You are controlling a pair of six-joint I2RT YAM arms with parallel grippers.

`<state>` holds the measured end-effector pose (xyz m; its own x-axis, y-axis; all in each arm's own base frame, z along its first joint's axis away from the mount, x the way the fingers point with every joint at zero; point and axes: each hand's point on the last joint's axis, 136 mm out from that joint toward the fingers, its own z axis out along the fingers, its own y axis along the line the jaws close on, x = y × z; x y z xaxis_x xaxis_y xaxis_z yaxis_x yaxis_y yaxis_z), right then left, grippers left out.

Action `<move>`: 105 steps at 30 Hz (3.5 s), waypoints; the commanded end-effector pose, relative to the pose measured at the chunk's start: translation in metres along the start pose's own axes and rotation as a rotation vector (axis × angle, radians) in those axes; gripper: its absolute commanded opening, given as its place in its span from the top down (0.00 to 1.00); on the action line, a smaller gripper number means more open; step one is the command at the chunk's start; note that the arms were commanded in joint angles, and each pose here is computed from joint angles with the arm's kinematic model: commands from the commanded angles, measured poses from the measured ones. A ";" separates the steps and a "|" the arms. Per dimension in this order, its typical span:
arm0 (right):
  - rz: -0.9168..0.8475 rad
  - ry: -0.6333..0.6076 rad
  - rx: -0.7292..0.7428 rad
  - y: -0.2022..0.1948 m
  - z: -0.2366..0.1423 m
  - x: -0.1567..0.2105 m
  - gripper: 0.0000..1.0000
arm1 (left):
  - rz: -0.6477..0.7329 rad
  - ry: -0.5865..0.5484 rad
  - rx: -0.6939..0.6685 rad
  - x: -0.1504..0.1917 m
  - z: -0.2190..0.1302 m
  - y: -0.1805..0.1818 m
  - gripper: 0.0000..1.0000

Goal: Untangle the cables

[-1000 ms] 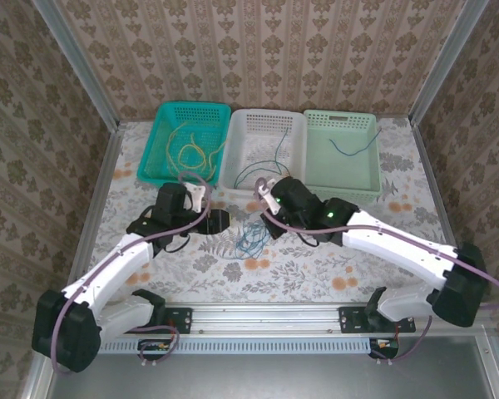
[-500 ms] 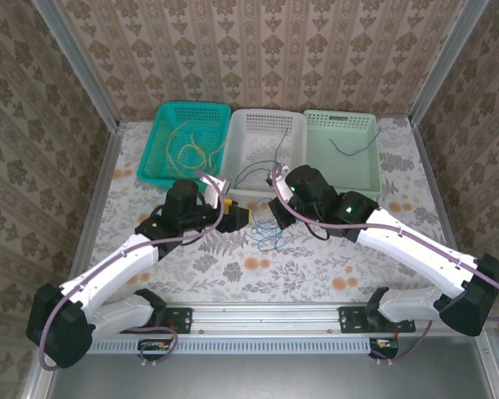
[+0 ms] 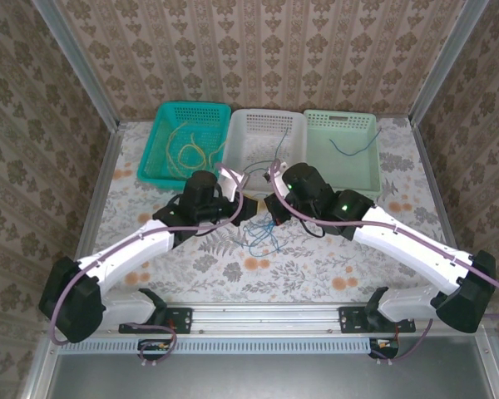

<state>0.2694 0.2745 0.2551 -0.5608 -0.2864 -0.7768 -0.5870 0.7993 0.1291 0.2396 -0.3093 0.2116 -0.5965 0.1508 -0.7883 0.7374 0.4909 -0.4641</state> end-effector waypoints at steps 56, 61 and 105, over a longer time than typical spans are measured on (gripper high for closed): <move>0.083 -0.297 -0.052 0.023 0.048 -0.018 0.41 | -0.137 -0.225 0.026 -0.067 -0.027 -0.003 1.00; 0.090 -0.314 -0.064 0.022 0.048 -0.025 0.47 | -0.157 -0.227 0.050 -0.068 -0.026 -0.007 1.00; 0.125 -0.363 -0.031 -0.002 0.024 -0.034 1.00 | -0.643 -0.274 0.029 -0.026 -0.036 0.039 0.18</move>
<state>0.3035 0.3033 0.2552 -0.4032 -0.0075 -0.9151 -0.5642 0.7893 0.2421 0.2717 -0.2541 0.2228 -0.7720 -0.3072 -0.5565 0.3546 0.5184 -0.7782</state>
